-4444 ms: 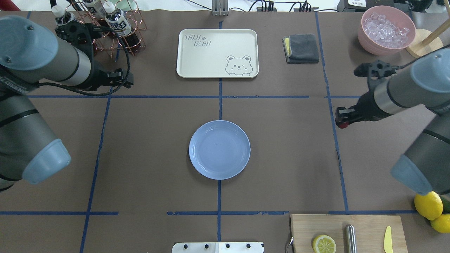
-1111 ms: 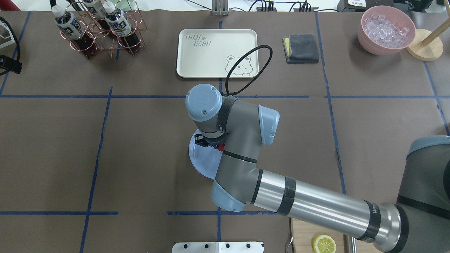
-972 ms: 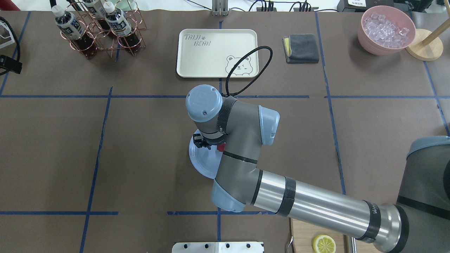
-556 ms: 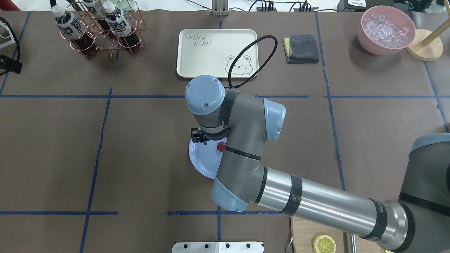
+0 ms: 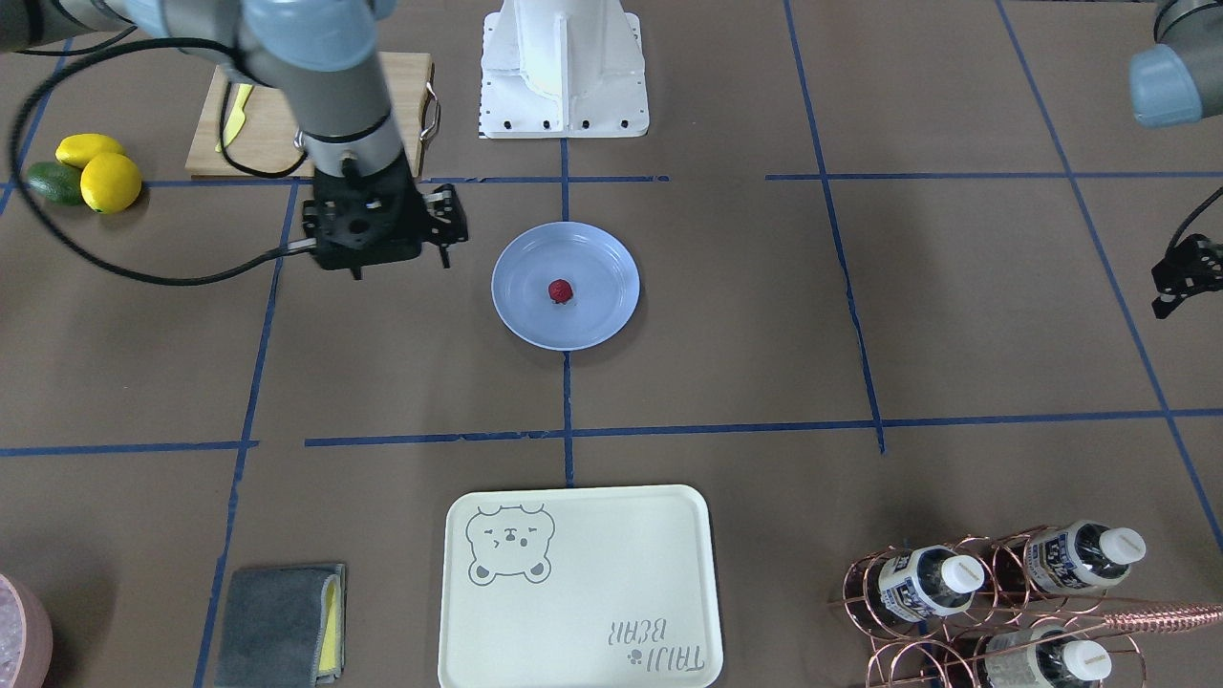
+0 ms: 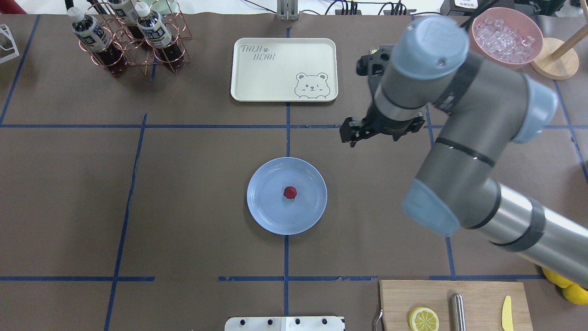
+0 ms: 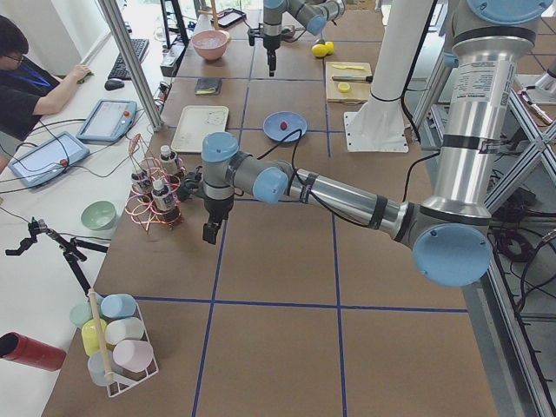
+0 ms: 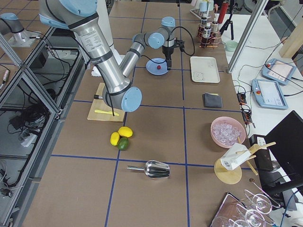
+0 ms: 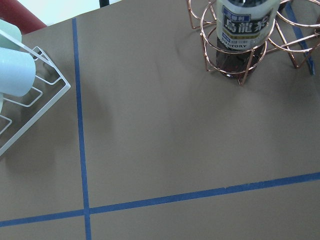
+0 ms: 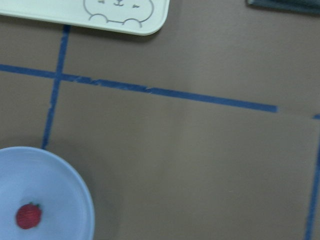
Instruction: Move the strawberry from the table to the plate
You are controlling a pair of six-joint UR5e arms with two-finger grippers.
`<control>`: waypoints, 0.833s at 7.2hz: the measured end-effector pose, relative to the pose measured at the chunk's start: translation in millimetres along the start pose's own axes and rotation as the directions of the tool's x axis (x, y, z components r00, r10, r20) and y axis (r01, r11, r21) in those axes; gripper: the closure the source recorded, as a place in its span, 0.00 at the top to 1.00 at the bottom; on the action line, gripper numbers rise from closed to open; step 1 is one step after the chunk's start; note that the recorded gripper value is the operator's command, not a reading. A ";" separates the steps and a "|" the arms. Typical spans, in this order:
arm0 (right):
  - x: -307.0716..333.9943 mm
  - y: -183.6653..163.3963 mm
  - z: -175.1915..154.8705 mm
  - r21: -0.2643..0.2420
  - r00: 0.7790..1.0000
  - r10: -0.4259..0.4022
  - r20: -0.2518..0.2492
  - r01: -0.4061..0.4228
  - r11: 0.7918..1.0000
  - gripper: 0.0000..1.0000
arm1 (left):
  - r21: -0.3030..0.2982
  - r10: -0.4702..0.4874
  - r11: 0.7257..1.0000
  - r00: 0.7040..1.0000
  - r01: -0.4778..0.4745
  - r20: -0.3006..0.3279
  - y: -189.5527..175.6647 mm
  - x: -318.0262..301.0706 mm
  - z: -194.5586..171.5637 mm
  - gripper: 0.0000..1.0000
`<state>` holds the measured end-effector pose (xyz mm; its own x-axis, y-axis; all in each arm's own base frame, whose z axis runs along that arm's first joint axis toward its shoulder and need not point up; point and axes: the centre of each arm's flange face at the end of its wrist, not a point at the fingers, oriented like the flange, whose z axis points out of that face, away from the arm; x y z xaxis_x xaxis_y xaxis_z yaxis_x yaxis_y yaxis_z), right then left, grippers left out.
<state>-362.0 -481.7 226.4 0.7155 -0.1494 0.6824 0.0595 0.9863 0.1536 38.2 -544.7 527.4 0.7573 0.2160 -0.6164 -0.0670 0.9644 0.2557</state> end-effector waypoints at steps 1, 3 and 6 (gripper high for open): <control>71.1 -16.2 -14.9 -0.014 0.999 -0.034 0.003 0.034 0.999 1.00 | -0.019 -0.018 1.000 0.999 0.017 -0.027 17.4 -35.0 0.8 1.00; 239.1 -33.9 -32.3 -0.060 0.994 -0.105 0.019 0.106 0.993 1.00 | -0.046 -0.087 0.995 0.994 0.083 -0.072 57.6 -88.9 4.4 1.00; 453.3 -30.2 -14.9 -0.130 0.993 -0.085 0.078 0.095 0.987 1.00 | -0.077 -0.144 0.988 0.985 0.137 -0.096 94.1 -113.3 15.1 1.00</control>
<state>-29.1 -578.1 520.5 0.6516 -0.2376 0.7204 0.2166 0.9684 0.1235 -44.1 -480.7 632.5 0.6932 0.0885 -0.7153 -0.0123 0.9937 0.1110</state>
